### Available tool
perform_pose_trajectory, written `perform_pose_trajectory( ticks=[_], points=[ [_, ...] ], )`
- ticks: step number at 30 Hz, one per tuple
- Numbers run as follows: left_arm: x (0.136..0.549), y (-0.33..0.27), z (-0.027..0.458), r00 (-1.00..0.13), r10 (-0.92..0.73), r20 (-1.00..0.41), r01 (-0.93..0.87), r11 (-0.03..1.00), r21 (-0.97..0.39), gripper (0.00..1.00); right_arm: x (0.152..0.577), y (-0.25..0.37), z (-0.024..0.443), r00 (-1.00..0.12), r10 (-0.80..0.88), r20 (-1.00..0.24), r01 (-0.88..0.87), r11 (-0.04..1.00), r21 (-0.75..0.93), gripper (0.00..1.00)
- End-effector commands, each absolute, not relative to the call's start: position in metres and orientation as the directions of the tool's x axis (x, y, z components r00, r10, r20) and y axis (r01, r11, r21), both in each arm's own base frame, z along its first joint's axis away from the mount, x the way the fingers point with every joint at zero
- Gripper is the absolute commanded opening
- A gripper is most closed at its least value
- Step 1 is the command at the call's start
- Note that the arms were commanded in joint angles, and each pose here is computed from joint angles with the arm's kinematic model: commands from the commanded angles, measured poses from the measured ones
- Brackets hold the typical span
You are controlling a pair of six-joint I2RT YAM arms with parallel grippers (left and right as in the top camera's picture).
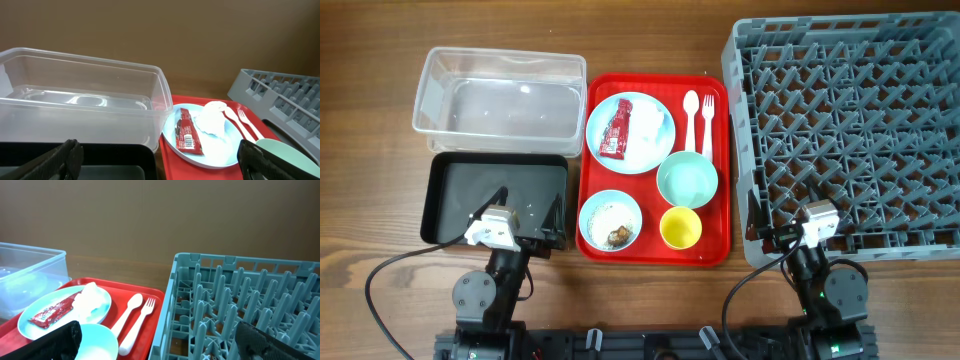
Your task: Sort waste into correct bins and load items into the dishwasher rack
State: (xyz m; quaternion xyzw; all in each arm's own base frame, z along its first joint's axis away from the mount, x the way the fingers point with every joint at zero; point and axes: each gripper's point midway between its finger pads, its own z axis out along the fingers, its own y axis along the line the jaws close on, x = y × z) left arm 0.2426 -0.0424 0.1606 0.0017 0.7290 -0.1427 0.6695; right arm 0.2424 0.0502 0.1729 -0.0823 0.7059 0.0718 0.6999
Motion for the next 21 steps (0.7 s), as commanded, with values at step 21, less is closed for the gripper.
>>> perform_pose_trajectory(
  ticks=[21],
  points=[
    [0.229, -0.073, 0.208, -0.03, -0.273, -0.962, 0.401, 0.878, -0.262, 1.0, 0.223, 0.08, 0.222, -0.026, 0.232, -0.972, -0.405, 0.887, 0.223, 1.0]
  ],
)
